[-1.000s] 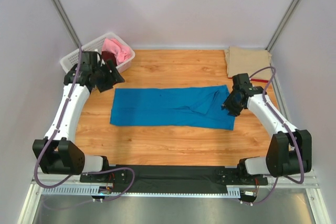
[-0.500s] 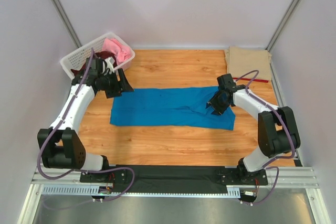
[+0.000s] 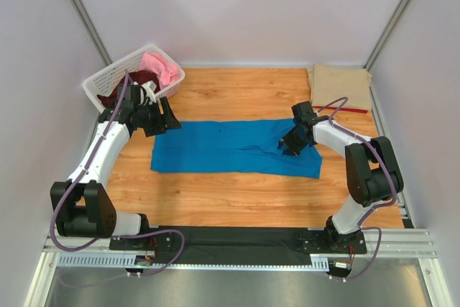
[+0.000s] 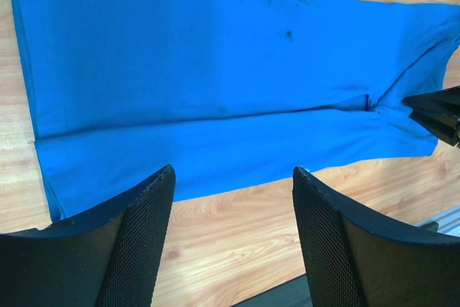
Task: Fold and stack the t-shirts
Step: Fold the tshirt
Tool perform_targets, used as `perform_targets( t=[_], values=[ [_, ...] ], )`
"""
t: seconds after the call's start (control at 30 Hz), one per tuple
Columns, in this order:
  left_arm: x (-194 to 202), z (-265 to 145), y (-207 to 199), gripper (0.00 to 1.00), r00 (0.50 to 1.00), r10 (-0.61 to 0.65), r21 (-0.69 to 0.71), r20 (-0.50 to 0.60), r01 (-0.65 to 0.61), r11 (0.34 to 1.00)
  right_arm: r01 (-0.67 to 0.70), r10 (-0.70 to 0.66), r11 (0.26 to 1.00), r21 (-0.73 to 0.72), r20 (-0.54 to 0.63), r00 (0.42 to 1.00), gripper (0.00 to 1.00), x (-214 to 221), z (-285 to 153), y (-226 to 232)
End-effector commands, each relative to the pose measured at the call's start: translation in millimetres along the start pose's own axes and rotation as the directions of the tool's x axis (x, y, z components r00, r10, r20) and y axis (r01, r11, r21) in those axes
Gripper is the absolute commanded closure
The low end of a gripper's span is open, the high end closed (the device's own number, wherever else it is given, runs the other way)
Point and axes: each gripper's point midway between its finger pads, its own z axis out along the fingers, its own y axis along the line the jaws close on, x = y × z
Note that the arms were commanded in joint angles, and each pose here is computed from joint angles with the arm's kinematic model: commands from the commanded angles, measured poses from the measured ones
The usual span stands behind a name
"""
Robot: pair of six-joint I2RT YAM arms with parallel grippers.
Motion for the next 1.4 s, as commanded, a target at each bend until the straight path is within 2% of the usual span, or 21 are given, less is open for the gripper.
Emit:
perform_targets(
  t=[0.0,0.07,0.1,0.2,0.3,0.5,0.73,0.83,0.93,0.97,1.07,1.2,1.37],
  values=[
    [-17,-3,-7,0.27,0.999,0.036,0.021,0.04,-0.036,0.999,-0.013,0.015,0.997,-0.078,0.032,0.999,0.7,-10,-6,29],
    [-18,-4,-6,0.28,0.999,0.033,0.02,0.043,-0.033,0.999,-0.006,0.01,0.996,-0.089,0.041,0.999,0.76,-11,-9,32],
    [-17,-4,-5,0.28,0.999,0.031,0.016,0.043,-0.032,0.999,0.001,0.003,0.996,-0.095,0.047,0.999,0.83,-13,-10,34],
    [-17,-5,-4,0.28,0.998,0.034,0.013,0.049,-0.035,0.999,0.012,-0.005,0.993,-0.12,0.056,0.998,0.94,-16,-13,42],
    [-16,-5,-4,0.28,0.998,0.035,0.015,0.046,-0.036,0.999,0.041,-0.031,0.988,-0.148,0.071,0.997,1.0,-20,-17,53],
    [-13,-2,-4,0.28,0.999,0.028,0.019,0.032,-0.029,0.999,0.137,-0.122,0.969,-0.206,0.086,0.989,1.0,-22,-16,77],
    [-12,1,-5,0.28,1.0,0.021,0.033,0.016,-0.022,0.999,0.284,-0.263,0.939,-0.196,0.127,0.957,1.0,-13,-12,98],
    [-11,0,-4,0.28,1.0,0.022,0.029,0.017,-0.023,0.999,0.302,-0.287,0.938,-0.17,0.106,0.952,0.97,-7,-3,97],
    [-10,1,-3,0.28,1.0,0.021,0.023,0.014,-0.021,1.0,0.313,-0.302,0.939,-0.146,0.093,0.949,0.86,-4,2,94],
    [-11,0,-3,0.28,1.0,0.023,0.022,0.017,-0.024,0.999,0.321,-0.31,0.937,-0.141,0.095,0.946,0.79,-5,2,95],
    [-10,1,-1,0.27,1.0,0.022,0.013,0.014,-0.023,1.0,0.356,-0.344,0.932,-0.071,0.147,0.928,0.71,-19,-7,89],
    [-10,2,1,0.27,1.0,0.021,0.006,0.012,-0.021,1.0,0.385,-0.383,0.922,0.03,0.213,0.899,0.68,-42,-31,76],
    [-9,4,2,0.27,1.0,0.017,0.003,0.004,-0.017,1.0,0.448,-0.454,0.89,0.078,0.224,0.863,0.64,-67,-45,60]
  ],
)
